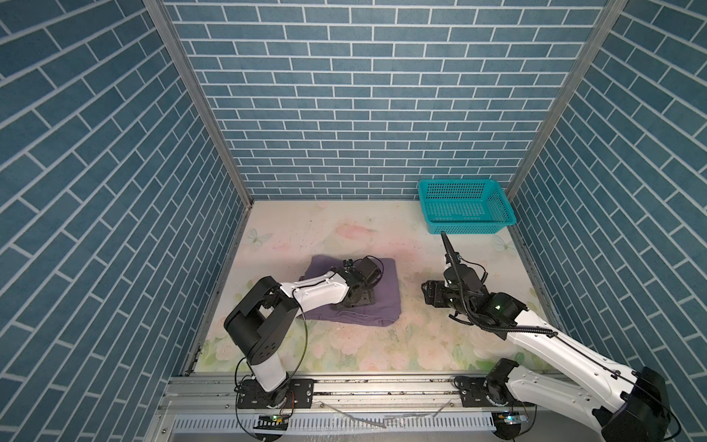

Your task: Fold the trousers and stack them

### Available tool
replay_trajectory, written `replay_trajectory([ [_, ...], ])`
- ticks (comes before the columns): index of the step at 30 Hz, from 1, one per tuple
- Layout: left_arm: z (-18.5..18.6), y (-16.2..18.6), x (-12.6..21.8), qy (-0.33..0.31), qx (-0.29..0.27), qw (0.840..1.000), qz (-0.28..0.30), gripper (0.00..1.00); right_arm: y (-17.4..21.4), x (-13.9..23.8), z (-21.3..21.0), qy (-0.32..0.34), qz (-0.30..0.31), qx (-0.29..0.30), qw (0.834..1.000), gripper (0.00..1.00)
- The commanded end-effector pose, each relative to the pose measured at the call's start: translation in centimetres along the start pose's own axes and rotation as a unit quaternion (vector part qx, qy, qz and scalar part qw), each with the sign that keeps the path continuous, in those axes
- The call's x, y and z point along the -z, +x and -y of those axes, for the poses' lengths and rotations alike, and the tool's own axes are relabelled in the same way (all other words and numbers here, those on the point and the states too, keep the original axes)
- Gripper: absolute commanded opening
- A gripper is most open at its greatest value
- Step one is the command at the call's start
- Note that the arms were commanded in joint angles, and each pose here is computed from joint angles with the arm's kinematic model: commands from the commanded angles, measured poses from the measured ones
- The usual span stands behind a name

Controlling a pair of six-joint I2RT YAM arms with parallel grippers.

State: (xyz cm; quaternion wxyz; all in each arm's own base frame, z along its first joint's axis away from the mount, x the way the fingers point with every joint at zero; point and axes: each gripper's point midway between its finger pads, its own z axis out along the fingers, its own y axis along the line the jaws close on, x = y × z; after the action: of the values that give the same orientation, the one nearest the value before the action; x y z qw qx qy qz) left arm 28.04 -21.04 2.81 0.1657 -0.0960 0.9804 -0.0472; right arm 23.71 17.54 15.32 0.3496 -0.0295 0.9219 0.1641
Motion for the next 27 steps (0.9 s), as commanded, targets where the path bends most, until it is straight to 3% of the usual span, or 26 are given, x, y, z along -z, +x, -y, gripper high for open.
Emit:
replay_trajectory([
  [1,-4.7,-0.4,-2.4,-0.039,0.044,0.998,-0.021,0.95,1.1,-0.3,2.0,0.035,-0.013,-0.006,0.999,0.77],
  [16,-15.7,-11.0,-3.9,-0.087,0.167,0.982,0.016,0.95,0.4,-2.8,2.7,0.048,-0.029,-0.023,0.998,0.77],
  [22,-17.4,-15.3,-5.3,-0.094,0.197,0.975,0.026,0.95,-0.2,-4.2,2.3,0.046,-0.042,-0.024,0.998,0.77],
  [27,-16.8,-18.1,-2.1,-0.082,0.197,0.975,0.066,0.95,-0.8,-4.7,1.5,0.031,-0.045,-0.02,0.998,0.75],
])
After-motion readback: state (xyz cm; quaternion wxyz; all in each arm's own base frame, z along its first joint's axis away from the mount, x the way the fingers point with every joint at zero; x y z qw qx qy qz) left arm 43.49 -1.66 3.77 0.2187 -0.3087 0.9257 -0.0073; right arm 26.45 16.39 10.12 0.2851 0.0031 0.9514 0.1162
